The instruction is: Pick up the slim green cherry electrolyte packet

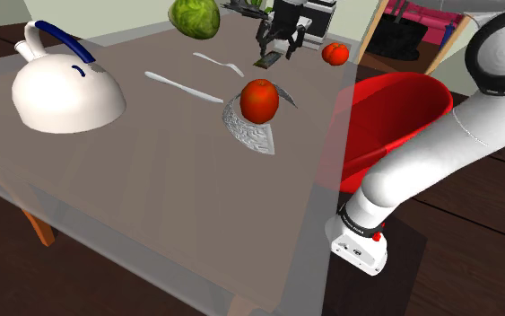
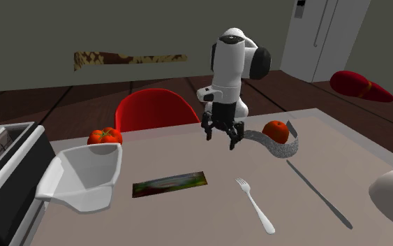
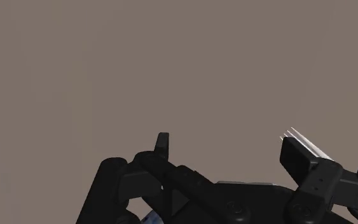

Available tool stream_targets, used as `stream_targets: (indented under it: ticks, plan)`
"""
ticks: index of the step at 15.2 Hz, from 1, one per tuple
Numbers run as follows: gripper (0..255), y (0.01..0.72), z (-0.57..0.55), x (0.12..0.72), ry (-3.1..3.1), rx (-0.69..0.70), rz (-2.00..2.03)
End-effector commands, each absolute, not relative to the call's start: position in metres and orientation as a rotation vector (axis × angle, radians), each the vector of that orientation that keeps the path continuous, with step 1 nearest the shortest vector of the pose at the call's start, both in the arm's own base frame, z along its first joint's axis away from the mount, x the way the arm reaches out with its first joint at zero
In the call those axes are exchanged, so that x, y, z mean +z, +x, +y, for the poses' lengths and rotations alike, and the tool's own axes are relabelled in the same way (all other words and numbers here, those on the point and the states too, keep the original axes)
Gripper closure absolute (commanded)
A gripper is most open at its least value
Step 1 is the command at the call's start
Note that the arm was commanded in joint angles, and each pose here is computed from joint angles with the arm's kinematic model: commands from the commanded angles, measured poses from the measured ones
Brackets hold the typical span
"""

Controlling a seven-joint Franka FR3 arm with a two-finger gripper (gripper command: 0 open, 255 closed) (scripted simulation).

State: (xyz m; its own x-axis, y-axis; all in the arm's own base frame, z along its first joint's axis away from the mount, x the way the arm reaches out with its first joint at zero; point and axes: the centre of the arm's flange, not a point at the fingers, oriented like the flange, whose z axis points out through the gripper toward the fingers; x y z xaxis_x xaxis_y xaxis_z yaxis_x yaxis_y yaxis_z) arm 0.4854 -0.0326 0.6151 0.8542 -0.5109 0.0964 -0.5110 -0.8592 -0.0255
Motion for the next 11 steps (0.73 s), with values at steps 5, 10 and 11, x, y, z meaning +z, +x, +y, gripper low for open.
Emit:
stream_targets:
  ticks: [5,10,11]
  plan:
    - [0,0.553,-0.088,0.605,2.932,0.097,-1.132]
    - [0,0.600,-0.140,0.595,2.834,0.046,-1.369]
    - [0,0.608,-0.151,0.593,2.812,0.035,-1.415]
